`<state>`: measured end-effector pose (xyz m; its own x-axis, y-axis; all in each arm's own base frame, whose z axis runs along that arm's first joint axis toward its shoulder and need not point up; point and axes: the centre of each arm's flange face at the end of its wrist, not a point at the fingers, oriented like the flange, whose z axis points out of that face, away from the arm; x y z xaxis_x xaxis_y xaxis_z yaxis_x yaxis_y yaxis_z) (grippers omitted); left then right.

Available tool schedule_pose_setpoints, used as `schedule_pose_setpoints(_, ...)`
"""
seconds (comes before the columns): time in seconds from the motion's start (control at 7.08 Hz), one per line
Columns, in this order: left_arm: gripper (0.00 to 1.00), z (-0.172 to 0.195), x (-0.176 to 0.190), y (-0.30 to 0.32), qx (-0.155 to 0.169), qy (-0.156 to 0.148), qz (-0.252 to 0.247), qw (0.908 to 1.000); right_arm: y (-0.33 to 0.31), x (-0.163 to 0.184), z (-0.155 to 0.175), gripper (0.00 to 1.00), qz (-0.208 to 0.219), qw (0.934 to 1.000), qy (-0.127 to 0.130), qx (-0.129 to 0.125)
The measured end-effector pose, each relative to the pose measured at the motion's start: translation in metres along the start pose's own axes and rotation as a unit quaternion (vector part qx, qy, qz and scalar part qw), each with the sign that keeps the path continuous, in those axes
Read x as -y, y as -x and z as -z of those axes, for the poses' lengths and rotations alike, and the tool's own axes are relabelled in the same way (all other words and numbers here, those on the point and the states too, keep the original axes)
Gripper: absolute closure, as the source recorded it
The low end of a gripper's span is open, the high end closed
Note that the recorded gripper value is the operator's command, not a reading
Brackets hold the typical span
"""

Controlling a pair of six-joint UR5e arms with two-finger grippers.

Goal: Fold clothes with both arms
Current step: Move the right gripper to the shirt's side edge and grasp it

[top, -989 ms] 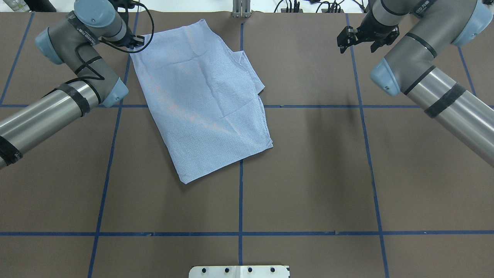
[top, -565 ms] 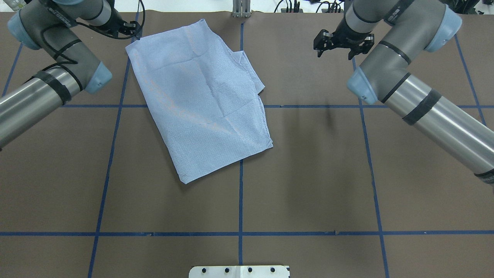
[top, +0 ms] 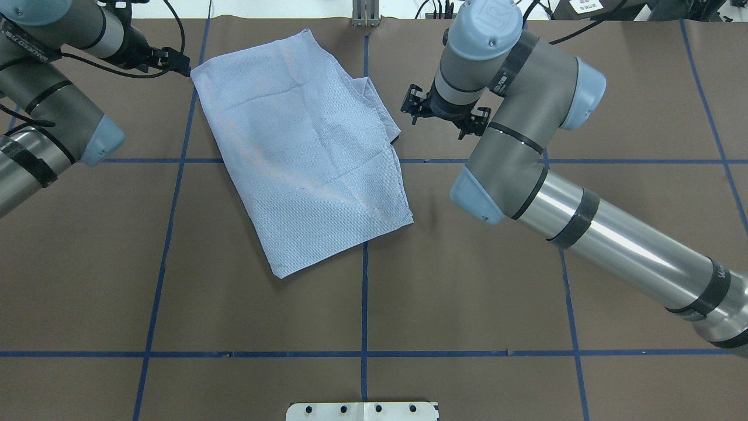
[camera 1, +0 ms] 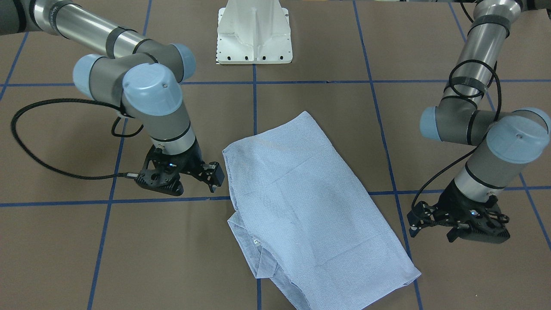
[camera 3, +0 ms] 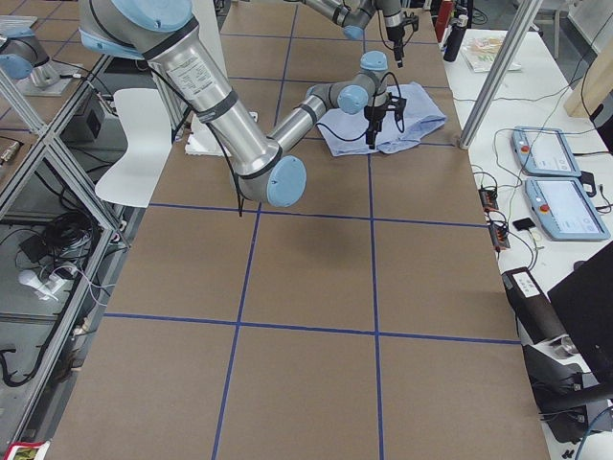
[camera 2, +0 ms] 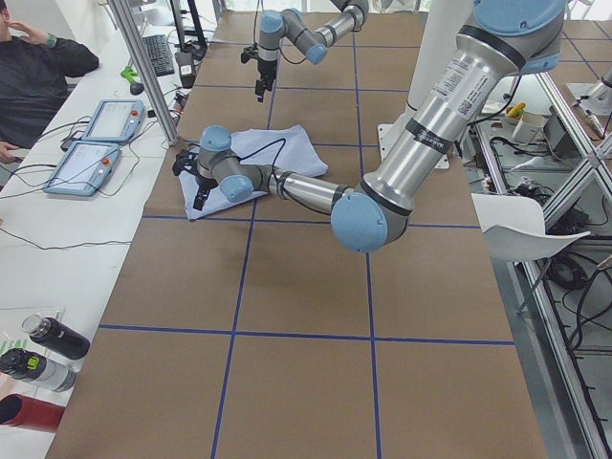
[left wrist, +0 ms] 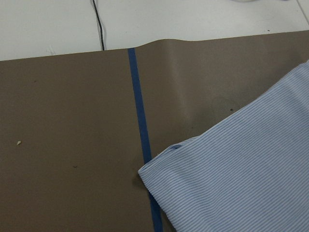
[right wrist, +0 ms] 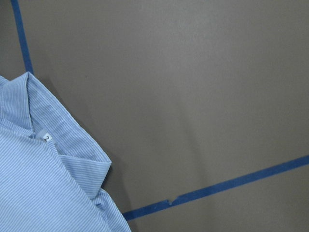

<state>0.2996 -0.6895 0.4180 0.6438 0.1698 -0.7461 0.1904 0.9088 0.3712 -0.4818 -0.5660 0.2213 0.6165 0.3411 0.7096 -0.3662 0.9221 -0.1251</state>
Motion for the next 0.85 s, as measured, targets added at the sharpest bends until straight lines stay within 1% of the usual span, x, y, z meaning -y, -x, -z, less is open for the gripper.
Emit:
schedule_pose_setpoints(0.14,0.0,0.005,-0.006,-0.001,-0.004,-0.002,-0.001,1.0,0.007,-0.022,-0.008,0.02,-0.025,0.9997,0.001,-0.003)
schedule_pose_setpoints(0.28,0.0,0.009,-0.011,-0.001,-0.006,-0.003,-0.001,1.0,0.01,-0.037,-0.015,0.04,-0.049,0.9988,0.004,-0.004)
schedule_pose_setpoints(0.57,0.0,0.01,-0.016,-0.003,-0.009,-0.002,-0.002,1.0,0.011,-0.062,-0.028,0.09,-0.101,0.9948,0.01,-0.01)
schedule_pose_setpoints(0.85,0.0,0.01,-0.018,-0.006,-0.012,-0.001,0.001,0.9999,0.016,-0.092,-0.041,0.15,-0.138,0.9903,0.005,-0.016)
